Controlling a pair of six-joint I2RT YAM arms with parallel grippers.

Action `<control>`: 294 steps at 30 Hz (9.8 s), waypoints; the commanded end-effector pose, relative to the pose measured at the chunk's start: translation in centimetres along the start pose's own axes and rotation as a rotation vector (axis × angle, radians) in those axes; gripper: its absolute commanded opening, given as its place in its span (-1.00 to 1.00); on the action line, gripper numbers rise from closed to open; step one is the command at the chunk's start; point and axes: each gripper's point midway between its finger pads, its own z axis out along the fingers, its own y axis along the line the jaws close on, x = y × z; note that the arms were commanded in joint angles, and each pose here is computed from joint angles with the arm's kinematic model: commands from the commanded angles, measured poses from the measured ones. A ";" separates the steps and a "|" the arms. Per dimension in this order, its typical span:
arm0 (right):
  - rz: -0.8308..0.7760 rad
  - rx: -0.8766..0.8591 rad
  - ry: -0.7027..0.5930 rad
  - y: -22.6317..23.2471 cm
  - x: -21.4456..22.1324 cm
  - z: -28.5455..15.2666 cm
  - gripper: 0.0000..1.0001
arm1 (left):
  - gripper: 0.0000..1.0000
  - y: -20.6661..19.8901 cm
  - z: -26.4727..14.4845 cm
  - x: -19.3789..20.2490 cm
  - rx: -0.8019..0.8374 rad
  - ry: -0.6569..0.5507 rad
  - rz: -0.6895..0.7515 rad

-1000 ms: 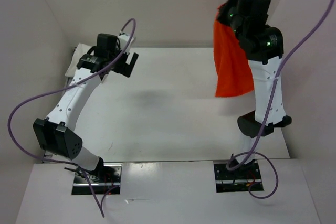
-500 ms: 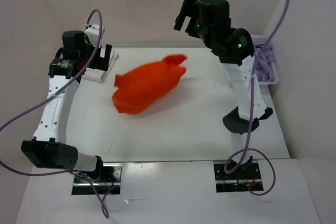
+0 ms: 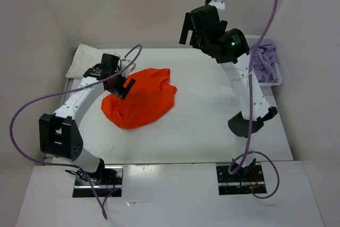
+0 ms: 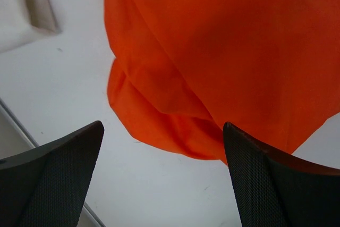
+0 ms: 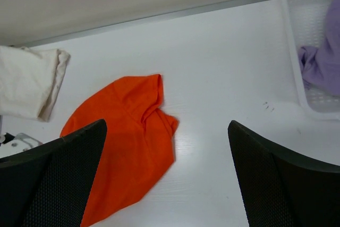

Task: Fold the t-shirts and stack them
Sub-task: Flatten out the tshirt

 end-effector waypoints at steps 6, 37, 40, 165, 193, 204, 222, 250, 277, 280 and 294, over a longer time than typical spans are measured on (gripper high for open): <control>0.000 0.043 -0.069 -5.7 -0.1 -5.7 0.99 | 0.98 -1.5 1.4 -0.2 0.049 -0.018 0.010; -0.215 -0.177 0.387 2.3 25.6 17.1 0.99 | 0.98 -4.3 2.5 9.7 0.050 0.204 -0.030; -0.222 -0.182 0.418 2.7 27.1 18.2 0.99 | 0.98 -4.3 2.7 9.6 0.050 0.204 -0.030; 0.247 0.067 -0.337 -5.8 -10.1 -8.4 -1.00 | 0.99 -26.9 0.0 -15.0 0.514 -0.489 0.091; 0.239 0.136 -0.268 -8.6 -8.4 -7.7 -1.00 | -1.00 -26.2 8.4 -12.4 0.636 -0.332 -0.042; 0.212 0.290 -0.256 -13.2 -7.9 -6.9 -1.00 | -0.94 -13.3 -10.3 -6.3 0.611 -0.360 0.264; 0.182 -0.138 0.206 -5.8 10.2 -2.0 -1.00 | -0.42 -6.1 -4.4 -4.7 0.617 -0.249 0.047; 0.176 -0.088 0.268 -6.4 14.4 2.0 -1.00 | 0.49 -19.1 2.7 7.3 0.240 -0.027 0.635; 0.218 0.017 0.046 -12.4 5.9 -2.1 -1.00 | -0.99 -10.1 -10.1 -2.1 0.237 -0.246 0.449; 0.212 0.039 -0.048 -13.1 2.3 -4.1 -1.00 | -0.99 -9.0 -13.2 -4.2 0.235 -0.311 0.462; 0.249 0.021 -0.401 -17.2 -8.1 -19.5 -1.00 | -0.99 -9.8 -28.8 -6.4 0.416 -0.639 0.499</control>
